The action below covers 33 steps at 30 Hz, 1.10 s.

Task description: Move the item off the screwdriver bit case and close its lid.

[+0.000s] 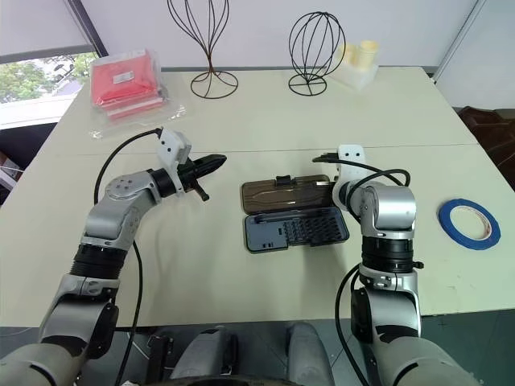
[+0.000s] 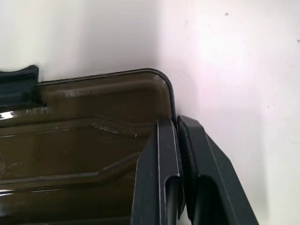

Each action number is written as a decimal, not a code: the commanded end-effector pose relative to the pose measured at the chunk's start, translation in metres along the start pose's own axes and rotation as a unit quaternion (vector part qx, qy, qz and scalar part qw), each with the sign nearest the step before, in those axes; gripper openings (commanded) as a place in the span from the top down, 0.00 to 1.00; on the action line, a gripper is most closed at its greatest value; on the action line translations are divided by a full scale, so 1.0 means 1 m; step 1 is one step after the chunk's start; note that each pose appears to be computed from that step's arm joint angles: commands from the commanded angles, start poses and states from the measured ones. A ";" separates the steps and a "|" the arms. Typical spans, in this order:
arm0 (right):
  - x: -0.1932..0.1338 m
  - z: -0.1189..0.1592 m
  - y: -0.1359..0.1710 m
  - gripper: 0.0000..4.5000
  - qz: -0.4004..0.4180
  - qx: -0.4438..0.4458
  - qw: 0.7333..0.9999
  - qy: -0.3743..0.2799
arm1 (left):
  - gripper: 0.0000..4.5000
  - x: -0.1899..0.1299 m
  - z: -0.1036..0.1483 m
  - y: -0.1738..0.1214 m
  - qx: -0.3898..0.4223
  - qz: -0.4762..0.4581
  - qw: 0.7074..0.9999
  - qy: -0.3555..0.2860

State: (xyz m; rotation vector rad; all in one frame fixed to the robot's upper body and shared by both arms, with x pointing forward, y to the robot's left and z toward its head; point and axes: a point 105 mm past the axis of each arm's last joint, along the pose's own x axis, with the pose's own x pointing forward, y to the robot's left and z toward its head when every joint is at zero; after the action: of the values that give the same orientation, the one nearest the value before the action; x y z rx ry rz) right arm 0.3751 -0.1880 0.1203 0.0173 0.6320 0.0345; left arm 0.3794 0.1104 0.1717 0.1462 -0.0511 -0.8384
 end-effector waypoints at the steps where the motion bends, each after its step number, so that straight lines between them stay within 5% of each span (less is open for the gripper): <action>1: -0.003 -0.010 0.006 0.98 0.010 -0.001 1.000 0.021 | 1.00 -0.002 0.016 0.004 0.022 0.007 0.999 -0.022; 15: -0.036 -0.011 0.030 0.98 0.067 0.031 0.997 -0.017 | 1.00 -0.001 0.014 0.000 0.018 0.000 1.000 -0.019; 33: -0.052 -0.058 0.033 0.98 0.091 0.042 0.994 0.033 | 1.00 -0.001 0.014 0.001 0.019 -0.002 1.000 -0.016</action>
State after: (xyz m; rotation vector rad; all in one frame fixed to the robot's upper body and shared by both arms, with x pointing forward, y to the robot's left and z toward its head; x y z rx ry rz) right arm 0.3073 -0.1643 0.1157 0.1525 0.6328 0.1343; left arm 0.3791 0.1106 0.1716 0.1473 -0.0490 -0.8396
